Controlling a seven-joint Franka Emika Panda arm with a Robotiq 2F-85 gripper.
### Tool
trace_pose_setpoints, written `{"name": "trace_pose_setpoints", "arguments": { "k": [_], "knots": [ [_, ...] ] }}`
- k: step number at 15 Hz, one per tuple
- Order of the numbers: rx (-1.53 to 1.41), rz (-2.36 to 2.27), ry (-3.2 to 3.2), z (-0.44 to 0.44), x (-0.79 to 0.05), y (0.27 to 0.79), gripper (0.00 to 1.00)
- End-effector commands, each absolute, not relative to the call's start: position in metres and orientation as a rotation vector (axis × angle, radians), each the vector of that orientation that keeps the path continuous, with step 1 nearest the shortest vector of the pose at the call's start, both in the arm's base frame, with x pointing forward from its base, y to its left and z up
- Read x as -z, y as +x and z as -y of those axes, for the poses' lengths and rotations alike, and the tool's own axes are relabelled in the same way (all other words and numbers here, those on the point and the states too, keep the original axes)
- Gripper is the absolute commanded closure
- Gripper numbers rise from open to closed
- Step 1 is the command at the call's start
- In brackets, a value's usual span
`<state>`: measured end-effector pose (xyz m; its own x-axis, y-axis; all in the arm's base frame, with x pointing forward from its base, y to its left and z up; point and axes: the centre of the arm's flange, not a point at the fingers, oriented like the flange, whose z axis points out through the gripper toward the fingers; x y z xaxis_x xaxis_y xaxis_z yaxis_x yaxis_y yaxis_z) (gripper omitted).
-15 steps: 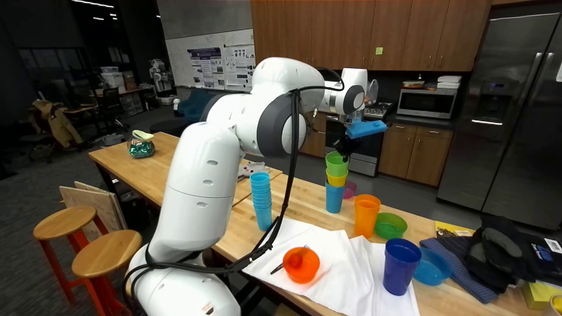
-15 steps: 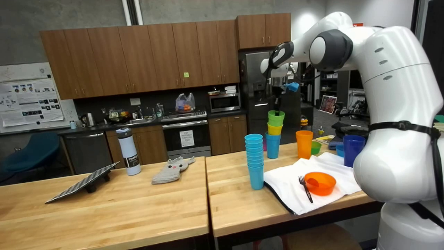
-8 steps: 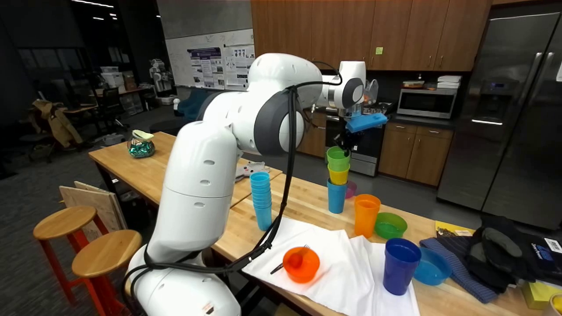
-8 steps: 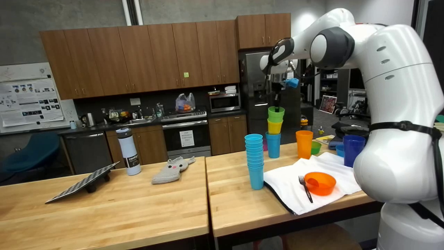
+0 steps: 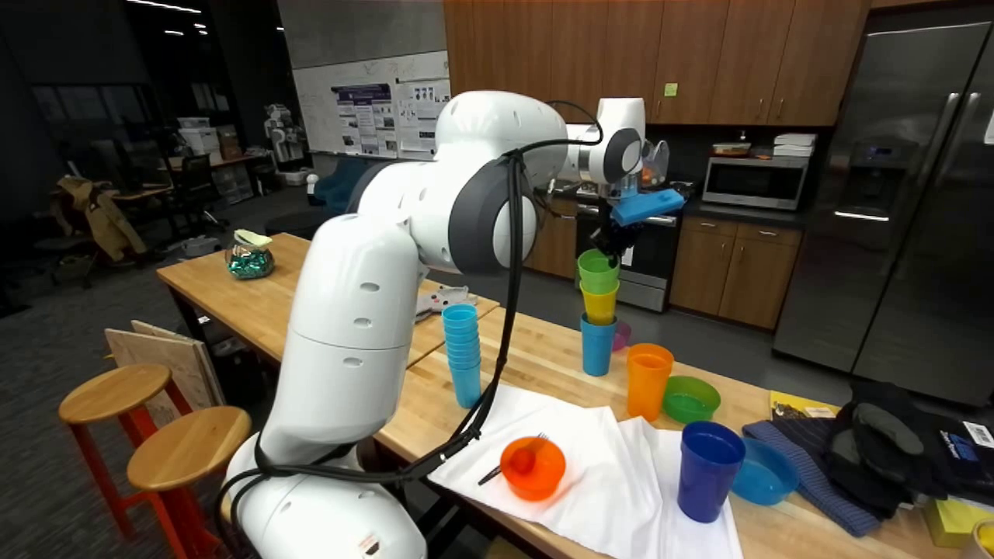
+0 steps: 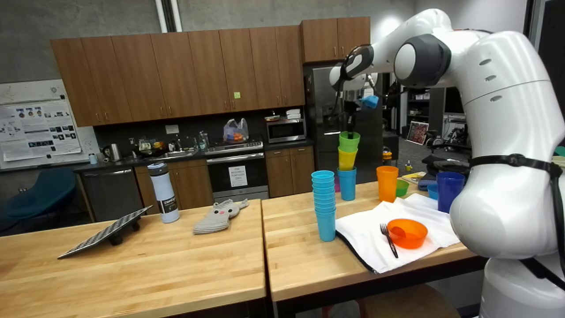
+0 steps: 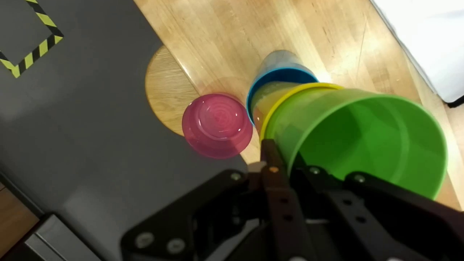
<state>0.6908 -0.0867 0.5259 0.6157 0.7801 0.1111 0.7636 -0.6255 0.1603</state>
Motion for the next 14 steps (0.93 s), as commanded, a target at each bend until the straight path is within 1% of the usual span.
{"name": "trace_pose_setpoints", "arguments": {
  "k": [1,9,14],
  "knots": [
    [-0.298,-1.299,2.718,0.088,-0.553,0.690,0.98],
    [-0.358,-1.305,2.656,0.082,-0.607,0.683,0.98],
    [-0.297,-1.201,2.651,0.085,-0.617,0.673,0.98]
  ]
}}
